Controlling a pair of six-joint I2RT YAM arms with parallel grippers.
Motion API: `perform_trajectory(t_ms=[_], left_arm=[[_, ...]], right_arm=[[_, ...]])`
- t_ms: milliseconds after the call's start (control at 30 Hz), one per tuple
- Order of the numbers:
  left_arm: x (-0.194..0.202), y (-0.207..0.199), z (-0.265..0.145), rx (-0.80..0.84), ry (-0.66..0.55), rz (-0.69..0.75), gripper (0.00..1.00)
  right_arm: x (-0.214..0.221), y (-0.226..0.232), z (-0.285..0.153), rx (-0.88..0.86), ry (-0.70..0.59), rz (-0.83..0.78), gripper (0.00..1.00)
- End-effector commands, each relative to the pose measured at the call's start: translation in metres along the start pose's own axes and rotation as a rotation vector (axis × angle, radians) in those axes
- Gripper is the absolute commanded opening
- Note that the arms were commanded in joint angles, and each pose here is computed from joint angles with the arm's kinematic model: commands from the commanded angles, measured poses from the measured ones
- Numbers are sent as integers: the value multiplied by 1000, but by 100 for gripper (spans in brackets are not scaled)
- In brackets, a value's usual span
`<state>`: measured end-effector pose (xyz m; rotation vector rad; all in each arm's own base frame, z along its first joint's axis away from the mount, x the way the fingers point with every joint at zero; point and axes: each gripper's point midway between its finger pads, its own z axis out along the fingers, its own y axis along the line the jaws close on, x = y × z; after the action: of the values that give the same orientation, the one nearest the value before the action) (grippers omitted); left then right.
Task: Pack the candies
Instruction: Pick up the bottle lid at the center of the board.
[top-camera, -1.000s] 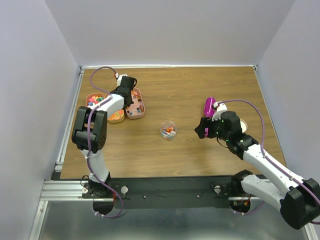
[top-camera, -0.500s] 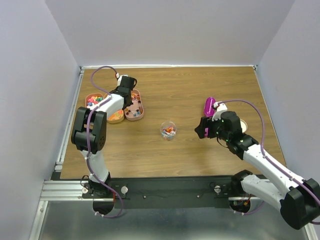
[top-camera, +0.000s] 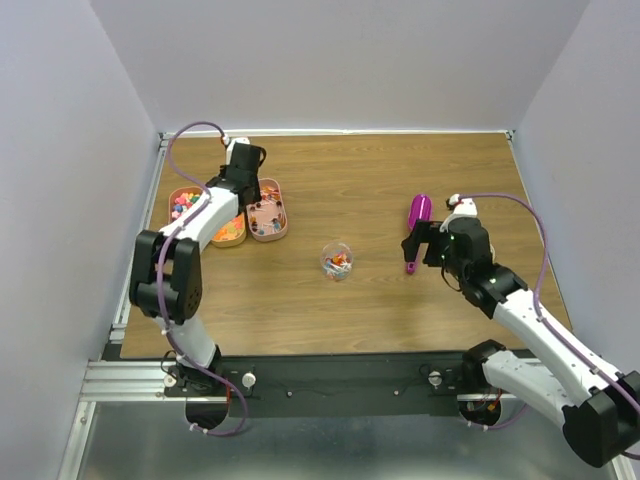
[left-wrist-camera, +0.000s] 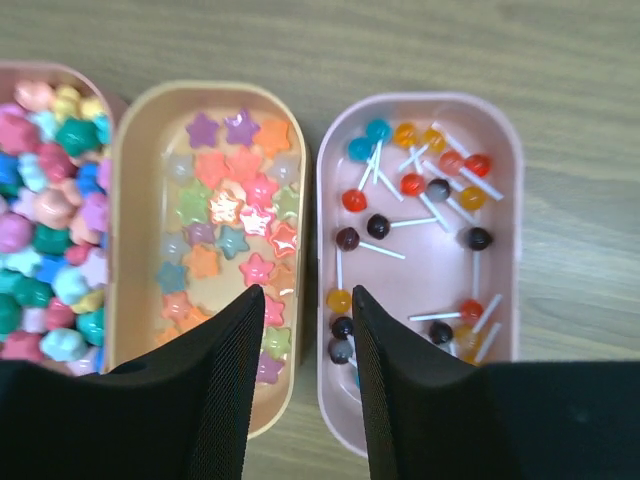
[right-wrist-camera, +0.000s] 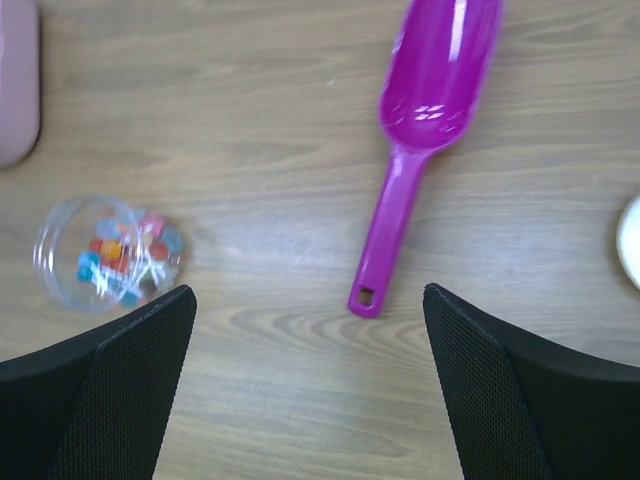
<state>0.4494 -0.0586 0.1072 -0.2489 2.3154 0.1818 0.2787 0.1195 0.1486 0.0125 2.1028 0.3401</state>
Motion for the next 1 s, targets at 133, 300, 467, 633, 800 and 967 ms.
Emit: perform_trajectory(t_ms=[133,300,467,633,800,967], left_arm=[[-48,3,-77,144,-186,-8,63],[-45,14,-109,195,-287,4,76],[-48,27,-138,218,-407,-9,77],[-54,30,-147,220,-436,-4,77],[-51,26,-147,241,-430,5,77],[-51,27,-145,236,-427,10,77]], right_arm=[[-16,-77,-19,487,12,122,100],[-8,-121,-20,635,68,208,98],[10,-178,-22,789,141,363,86],[17,-220,-14,845,172,517,68],[24,-233,16,765,193,633,55],[34,-236,33,724,233,665,49]])
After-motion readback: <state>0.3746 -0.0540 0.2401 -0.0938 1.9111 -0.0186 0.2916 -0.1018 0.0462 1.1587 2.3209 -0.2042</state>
